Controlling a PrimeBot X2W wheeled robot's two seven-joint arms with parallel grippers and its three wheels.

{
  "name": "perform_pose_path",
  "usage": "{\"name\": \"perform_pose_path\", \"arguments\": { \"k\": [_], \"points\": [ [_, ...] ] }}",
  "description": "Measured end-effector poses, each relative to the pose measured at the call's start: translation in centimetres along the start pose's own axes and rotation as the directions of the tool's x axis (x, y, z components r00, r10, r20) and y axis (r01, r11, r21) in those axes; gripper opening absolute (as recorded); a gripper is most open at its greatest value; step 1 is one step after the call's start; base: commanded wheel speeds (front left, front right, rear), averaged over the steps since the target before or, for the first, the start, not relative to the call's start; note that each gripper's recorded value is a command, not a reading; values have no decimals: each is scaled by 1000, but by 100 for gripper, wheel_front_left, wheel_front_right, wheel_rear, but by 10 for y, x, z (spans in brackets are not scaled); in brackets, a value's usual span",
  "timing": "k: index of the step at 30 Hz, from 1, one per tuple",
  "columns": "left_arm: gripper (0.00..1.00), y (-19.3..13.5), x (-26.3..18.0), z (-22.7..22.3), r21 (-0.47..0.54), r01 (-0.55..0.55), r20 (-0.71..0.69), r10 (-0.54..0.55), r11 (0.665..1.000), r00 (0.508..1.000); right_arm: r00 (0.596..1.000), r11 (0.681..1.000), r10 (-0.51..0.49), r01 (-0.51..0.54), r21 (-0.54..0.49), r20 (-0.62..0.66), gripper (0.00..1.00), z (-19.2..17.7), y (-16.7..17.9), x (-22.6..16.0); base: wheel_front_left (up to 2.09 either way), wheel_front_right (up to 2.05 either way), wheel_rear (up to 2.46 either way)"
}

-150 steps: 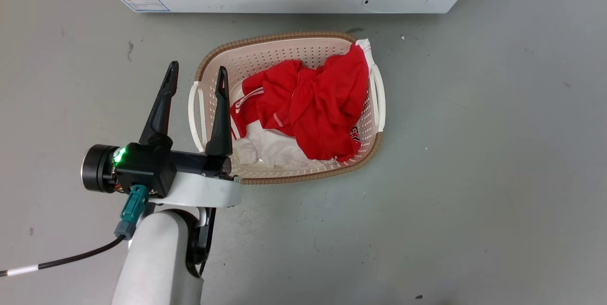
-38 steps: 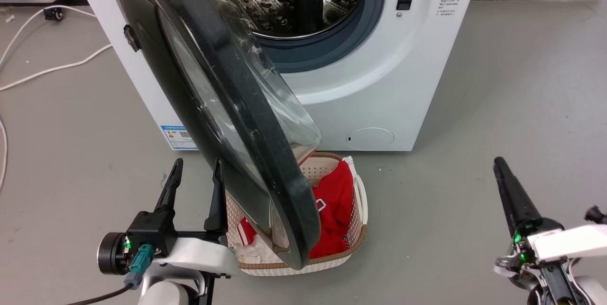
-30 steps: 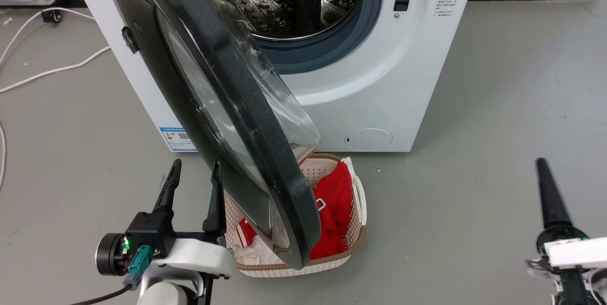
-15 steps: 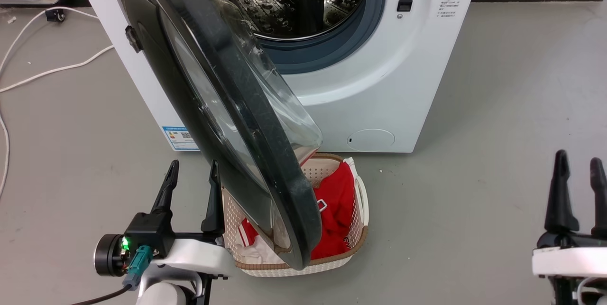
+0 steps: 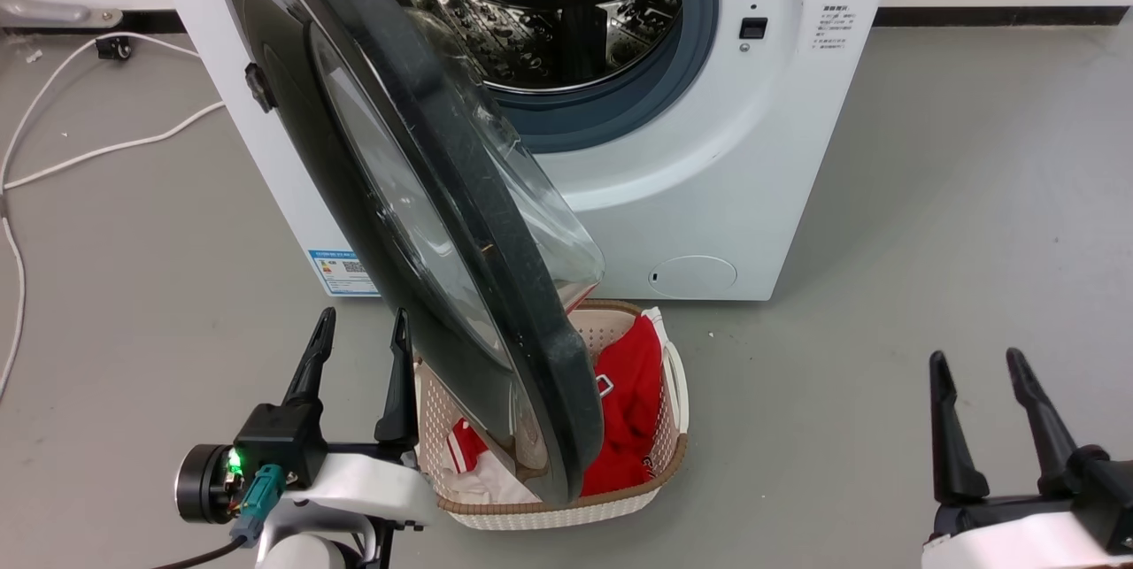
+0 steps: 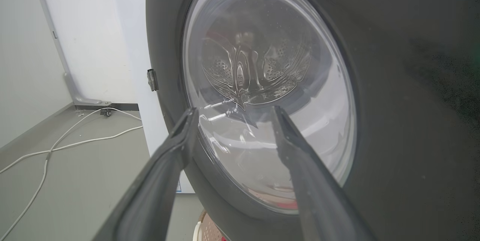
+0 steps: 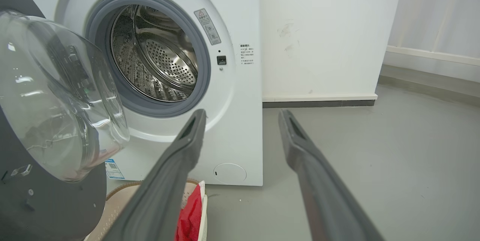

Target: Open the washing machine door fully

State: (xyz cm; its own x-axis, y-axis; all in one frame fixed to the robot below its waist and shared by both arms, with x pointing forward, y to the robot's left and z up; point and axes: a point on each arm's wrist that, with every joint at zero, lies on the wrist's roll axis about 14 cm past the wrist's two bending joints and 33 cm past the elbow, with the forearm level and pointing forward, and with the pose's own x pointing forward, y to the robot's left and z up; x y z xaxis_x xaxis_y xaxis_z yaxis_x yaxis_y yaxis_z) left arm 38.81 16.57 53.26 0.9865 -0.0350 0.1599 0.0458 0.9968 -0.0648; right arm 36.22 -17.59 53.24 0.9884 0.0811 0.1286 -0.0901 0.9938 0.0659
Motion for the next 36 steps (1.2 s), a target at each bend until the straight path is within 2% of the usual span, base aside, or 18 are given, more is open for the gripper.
{"name": "perform_pose_path", "arguments": {
  "k": [5,29,30,31,32,33,36],
  "points": [
    [100,0,-3,1,6,4,1,-4,1000,1000,1000,999,19,-19,-39,-15,100,-1,6,-6,0,0,0],
    [100,0,-10,-5,19,16,-20,-16,1000,1000,1000,999,18,-19,-33,-24,100,-2,6,-11,0,0,0],
    [88,0,-10,-5,19,16,-21,-16,1000,1000,1000,999,19,-20,-32,-24,100,-2,6,-11,0,0,0],
    [47,0,-10,-5,19,17,-21,-16,1000,1000,1000,999,18,-19,-29,-24,100,-3,6,-11,0,0,0],
    [15,0,-10,-5,18,19,-22,-19,1000,1000,1000,999,18,-19,-29,-24,100,-3,6,-11,0,0,0],
    [0,0,-10,-5,18,18,-22,-18,1000,1000,1000,999,18,-19,-29,-25,100,-3,6,-11,0,0,0],
    [0,0,-10,-6,18,18,-24,-18,1000,1000,1000,999,17,-18,-27,-23,100,-4,6,-11,0,0,0]
  ]
}}
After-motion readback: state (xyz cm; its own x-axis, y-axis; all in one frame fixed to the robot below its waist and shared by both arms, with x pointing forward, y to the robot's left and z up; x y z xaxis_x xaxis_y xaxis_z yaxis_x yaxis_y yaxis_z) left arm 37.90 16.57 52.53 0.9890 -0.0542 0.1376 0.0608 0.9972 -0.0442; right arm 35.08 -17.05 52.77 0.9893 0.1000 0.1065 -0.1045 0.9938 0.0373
